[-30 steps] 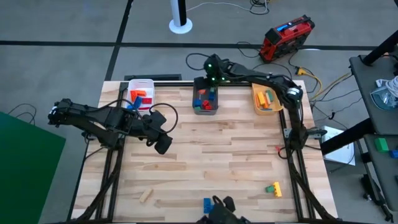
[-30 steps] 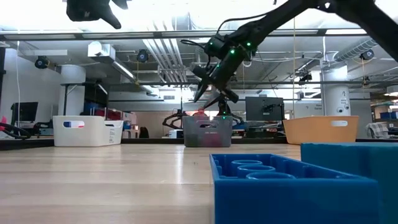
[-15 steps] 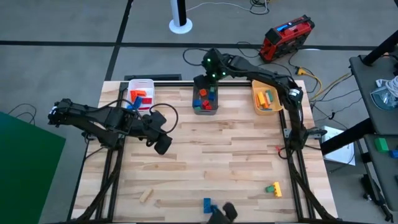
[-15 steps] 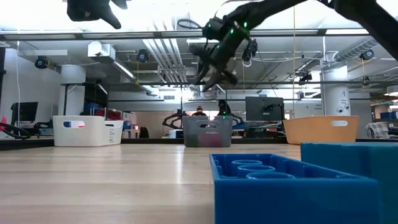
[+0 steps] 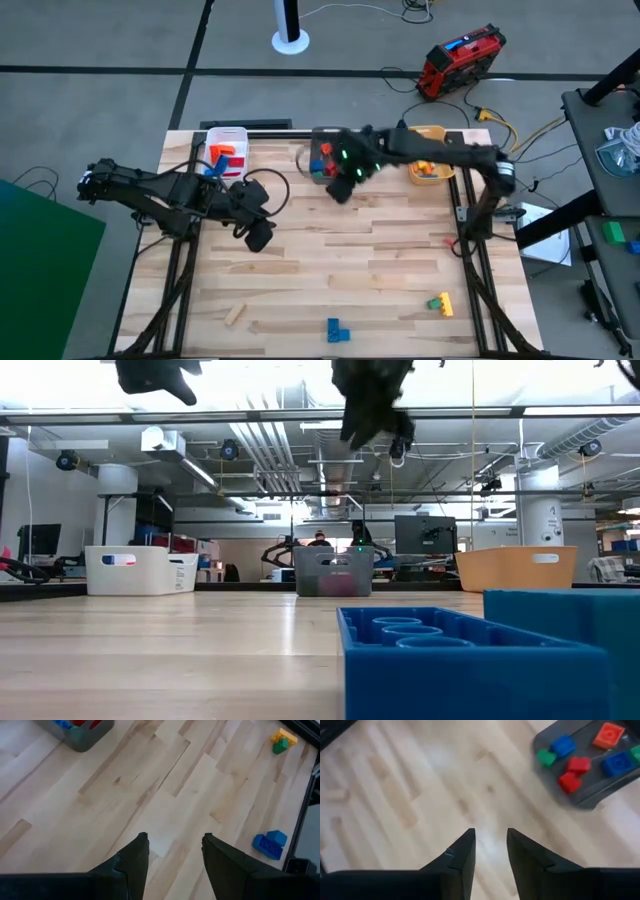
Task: Sort blocks by size
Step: Put the big blue game piece into the white bin
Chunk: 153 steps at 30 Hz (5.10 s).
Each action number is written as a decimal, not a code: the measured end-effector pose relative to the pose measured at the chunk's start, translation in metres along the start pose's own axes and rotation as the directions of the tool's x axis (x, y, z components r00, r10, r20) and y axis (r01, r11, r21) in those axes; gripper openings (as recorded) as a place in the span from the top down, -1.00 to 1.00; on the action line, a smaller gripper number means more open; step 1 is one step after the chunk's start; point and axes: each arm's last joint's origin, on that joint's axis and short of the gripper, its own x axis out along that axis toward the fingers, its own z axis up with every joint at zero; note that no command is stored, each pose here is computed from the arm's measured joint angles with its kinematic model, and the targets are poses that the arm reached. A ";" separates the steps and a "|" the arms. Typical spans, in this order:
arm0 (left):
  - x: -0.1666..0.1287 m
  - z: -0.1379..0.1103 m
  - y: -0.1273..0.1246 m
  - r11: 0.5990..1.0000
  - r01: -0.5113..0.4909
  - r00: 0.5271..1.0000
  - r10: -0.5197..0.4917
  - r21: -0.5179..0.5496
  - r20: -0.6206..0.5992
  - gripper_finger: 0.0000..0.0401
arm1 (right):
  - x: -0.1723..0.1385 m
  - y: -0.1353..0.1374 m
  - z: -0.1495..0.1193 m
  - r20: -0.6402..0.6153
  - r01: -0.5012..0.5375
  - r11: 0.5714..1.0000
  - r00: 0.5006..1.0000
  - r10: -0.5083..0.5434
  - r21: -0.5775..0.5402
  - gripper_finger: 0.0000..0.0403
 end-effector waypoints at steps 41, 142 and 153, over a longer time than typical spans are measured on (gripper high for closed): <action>-0.001 0.006 -0.007 0.979 0.055 0.995 -0.069 0.197 0.065 0.20 | 0.116 0.225 -0.212 -0.381 -0.514 0.800 0.838 0.391 -0.310 0.96; 0.132 -0.079 -0.166 0.833 -0.140 0.972 0.012 -0.535 -0.236 0.21 | -0.084 0.076 -0.159 0.081 0.068 0.991 0.995 -0.058 -0.119 0.91; 0.188 -0.079 -0.179 0.751 -0.298 0.941 0.129 -0.589 -0.312 -0.17 | -0.081 0.052 -0.178 0.091 0.039 0.993 0.995 -0.029 -0.108 0.88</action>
